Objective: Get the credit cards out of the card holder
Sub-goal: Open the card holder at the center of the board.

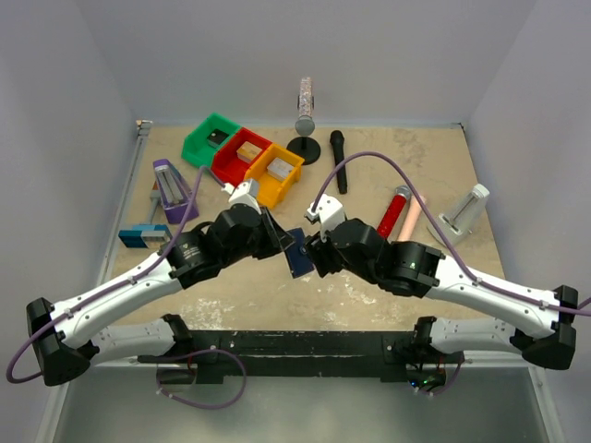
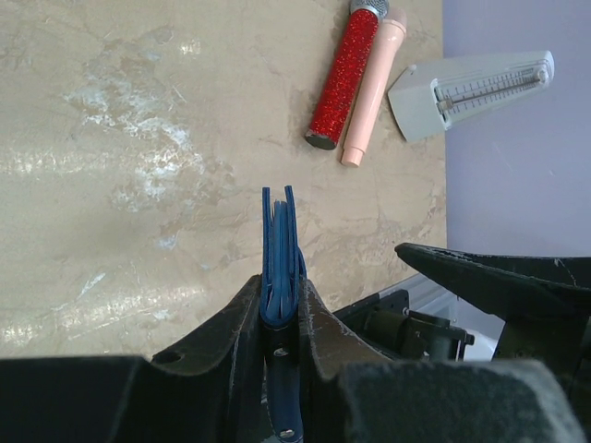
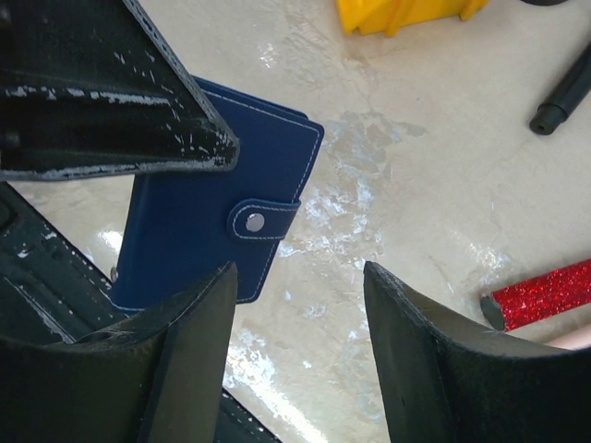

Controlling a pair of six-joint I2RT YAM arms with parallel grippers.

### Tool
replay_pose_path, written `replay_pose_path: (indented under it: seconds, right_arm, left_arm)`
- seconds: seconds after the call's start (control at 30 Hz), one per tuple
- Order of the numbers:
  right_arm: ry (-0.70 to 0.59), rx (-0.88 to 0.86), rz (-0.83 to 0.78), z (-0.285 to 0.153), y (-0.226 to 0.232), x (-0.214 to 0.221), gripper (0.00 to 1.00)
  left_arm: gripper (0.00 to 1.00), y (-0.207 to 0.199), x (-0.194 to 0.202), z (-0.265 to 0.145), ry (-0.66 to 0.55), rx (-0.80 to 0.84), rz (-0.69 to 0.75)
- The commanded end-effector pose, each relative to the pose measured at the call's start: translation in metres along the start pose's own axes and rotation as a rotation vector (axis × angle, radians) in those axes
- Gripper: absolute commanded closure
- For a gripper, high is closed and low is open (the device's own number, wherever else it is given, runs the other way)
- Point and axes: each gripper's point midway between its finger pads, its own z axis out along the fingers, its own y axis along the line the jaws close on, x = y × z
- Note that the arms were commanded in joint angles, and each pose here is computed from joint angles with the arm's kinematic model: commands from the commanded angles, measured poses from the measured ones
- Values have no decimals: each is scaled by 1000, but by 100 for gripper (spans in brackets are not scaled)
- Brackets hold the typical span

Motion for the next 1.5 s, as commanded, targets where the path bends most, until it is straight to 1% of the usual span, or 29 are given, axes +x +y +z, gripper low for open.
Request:
replay_pose_path:
  seconds: [0.0,0.13,0.33,0.77,1.2,1.3,1.47]
  right_arm:
    - [-97,8,42,-4,4,-36,40]
    - [-91,3,38,0,8,-40,44]
    - [-60,11,36,7,13,-37,48]
    - [8,48,64,18,18,-26,49]
    - [116,127,67,28,16,-11,53]
    - [136,141,61,30,15,-7,54]
    - [176,161,49,33,14,-1,58]
  left_arm:
    - [100,-21,-13,-10,-42,39,-38]
    - [100,-22,-12,-11,-38,43,-47]
    - [100,-22,-12,-12,-39,42,-63]
    - [100,-25,-13,-13,-47,39,-96]
    - [100,-26,-13,-17,-62,55,-114]
    - [100,-26,-14,-18,-66,61,-116]
    - [100,-27,-14,-20,-70,71,-121]
